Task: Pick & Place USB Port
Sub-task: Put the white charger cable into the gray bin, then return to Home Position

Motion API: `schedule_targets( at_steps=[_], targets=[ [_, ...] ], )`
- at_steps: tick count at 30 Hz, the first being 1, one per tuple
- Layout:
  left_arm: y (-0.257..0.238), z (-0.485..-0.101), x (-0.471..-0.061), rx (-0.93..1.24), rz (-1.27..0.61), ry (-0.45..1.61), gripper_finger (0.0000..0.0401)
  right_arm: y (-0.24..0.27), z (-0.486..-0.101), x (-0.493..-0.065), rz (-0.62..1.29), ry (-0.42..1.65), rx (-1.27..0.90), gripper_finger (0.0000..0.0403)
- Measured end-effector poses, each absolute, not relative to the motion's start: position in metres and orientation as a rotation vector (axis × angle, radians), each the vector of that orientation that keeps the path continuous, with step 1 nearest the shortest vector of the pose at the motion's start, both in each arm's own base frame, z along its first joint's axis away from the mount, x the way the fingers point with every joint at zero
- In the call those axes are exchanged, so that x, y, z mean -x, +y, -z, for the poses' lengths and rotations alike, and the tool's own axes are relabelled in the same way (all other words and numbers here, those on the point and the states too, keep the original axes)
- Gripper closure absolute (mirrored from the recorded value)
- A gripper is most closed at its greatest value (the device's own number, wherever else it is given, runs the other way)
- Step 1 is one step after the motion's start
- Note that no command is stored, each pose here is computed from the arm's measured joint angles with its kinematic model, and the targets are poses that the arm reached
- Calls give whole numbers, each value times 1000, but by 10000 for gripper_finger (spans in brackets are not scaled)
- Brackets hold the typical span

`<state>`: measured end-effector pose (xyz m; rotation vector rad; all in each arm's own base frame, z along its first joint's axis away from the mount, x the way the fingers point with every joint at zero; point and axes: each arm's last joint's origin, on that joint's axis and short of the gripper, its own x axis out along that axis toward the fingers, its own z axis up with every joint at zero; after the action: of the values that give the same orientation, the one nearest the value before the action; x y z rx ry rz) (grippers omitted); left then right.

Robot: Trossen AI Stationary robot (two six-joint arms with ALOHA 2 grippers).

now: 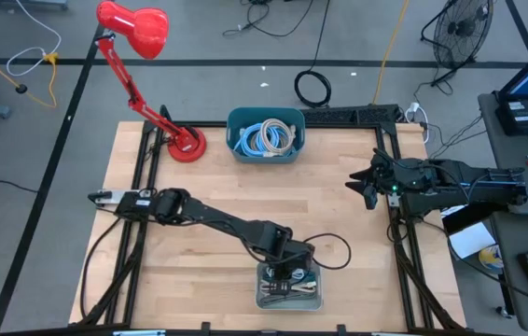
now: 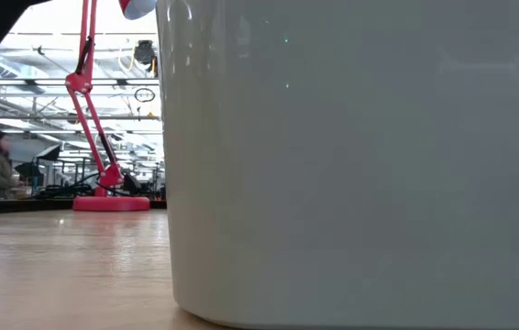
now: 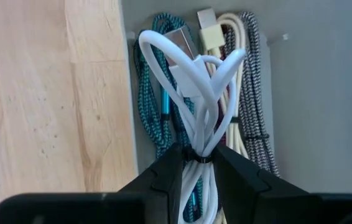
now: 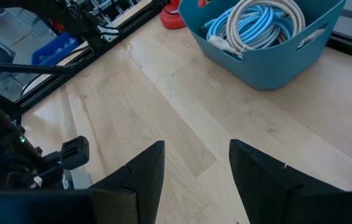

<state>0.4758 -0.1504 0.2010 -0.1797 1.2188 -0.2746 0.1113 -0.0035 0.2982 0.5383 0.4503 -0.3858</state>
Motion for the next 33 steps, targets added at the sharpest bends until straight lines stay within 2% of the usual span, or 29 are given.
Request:
schedule_targets(
  at_steps=[5,14,18,27,33],
  targets=[
    [-151,-199,-477,182,277,1218,307,-3,-298,-111,386,451,-538,232],
    [-149,-199,-477,194,240,1214,215,-3,-298,-111,386,451,-534,232],
    [-147,-203,-479,212,224,1206,200,-3,-298,-111,385,451,-533,232],
    [-122,-267,-498,268,161,982,235,-3,-298,-111,384,452,-531,232],
    [-94,-311,-485,271,58,875,292,-3,-299,-110,380,449,-533,232]
  ],
)
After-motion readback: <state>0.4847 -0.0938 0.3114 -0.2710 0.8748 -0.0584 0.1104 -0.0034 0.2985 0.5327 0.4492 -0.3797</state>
